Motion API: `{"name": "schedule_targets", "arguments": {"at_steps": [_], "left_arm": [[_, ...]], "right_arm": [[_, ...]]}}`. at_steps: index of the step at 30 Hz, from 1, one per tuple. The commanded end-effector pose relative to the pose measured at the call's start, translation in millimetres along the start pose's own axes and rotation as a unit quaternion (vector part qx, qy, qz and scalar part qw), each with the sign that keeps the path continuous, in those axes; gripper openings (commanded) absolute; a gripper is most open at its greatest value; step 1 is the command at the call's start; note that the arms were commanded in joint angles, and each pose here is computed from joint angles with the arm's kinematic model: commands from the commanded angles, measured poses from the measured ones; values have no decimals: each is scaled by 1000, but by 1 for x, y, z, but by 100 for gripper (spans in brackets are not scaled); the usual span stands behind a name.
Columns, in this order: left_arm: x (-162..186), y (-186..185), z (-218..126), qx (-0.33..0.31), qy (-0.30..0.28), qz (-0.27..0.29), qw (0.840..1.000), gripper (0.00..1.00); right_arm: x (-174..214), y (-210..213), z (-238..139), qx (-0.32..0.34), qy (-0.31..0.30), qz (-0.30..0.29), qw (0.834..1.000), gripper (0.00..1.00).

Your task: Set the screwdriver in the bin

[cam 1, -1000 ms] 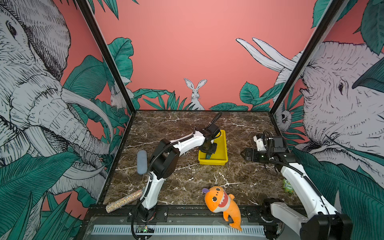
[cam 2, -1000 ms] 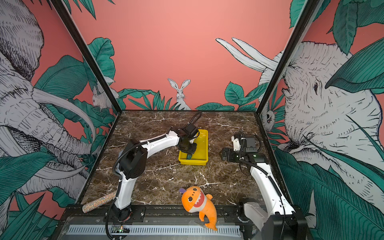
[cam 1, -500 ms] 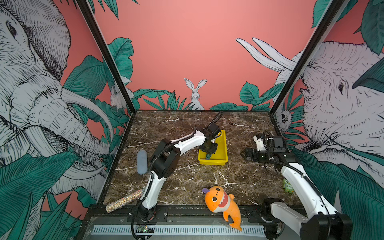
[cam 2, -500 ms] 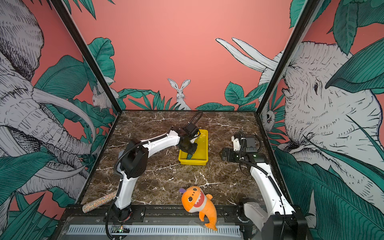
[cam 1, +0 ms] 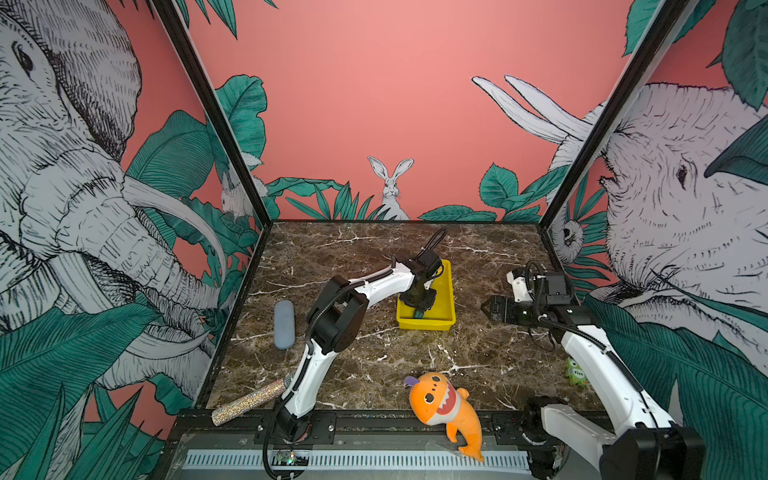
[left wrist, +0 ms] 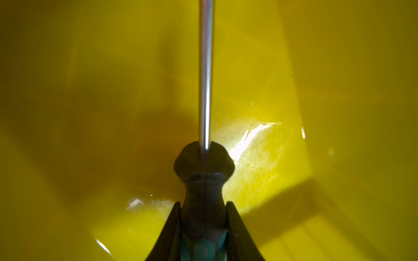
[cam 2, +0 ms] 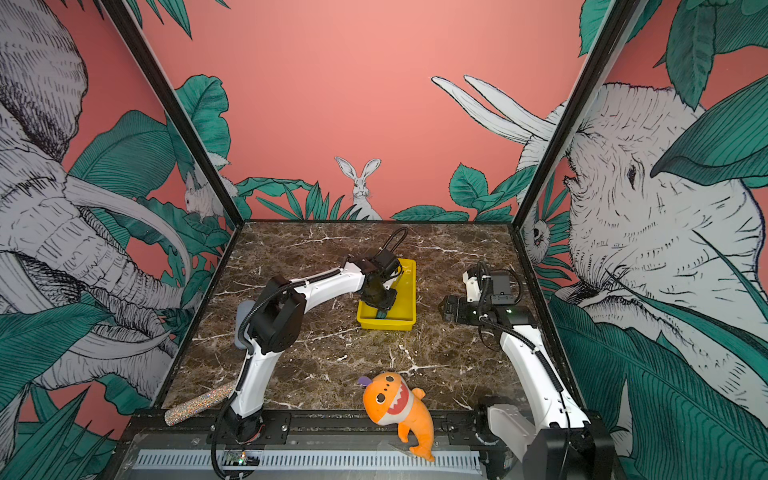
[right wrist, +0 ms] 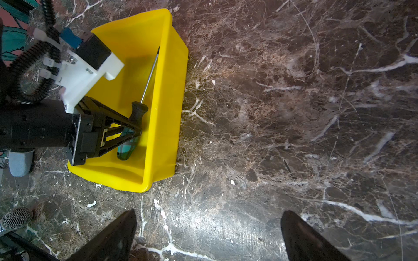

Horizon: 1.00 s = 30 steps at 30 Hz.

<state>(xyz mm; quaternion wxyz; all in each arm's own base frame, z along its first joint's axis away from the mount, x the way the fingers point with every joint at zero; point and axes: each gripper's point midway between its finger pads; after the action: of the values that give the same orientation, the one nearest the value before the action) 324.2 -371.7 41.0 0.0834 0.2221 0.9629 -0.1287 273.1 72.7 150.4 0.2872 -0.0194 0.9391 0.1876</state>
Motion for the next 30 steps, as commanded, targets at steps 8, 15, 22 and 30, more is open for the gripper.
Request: {"name": "schedule_targets", "arguments": {"at_steps": [8, 15, 22, 30], "left_arm": [[-23, -17, -22, 26, -38, 11, 999, 40], [-49, -33, -67, 43, -82, 36, 995, 78], [-81, -22, -147, 58, -170, 68, 981, 95], [-78, 93, -248, 59, -328, -7, 943, 100]], "right_arm": [[-2, -4, 2, 7, -2, -7, 1000, 99], [-10, -2, -3, 8, -14, -14, 1000, 99], [-39, -3, -16, 31, -55, -27, 998, 99], [-97, -19, -51, 109, -175, -25, 978, 99]]}}
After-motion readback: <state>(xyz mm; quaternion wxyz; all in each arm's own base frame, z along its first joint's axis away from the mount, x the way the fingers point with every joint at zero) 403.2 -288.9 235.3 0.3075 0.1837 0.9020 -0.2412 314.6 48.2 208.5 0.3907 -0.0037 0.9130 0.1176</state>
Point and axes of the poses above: each gripper's point midway between its finger pads, its own z axis out along the fingers, its own y axis along the line the jaws close on, x = y × z, and after that the axes turned 2 degrees about -z, right-handed
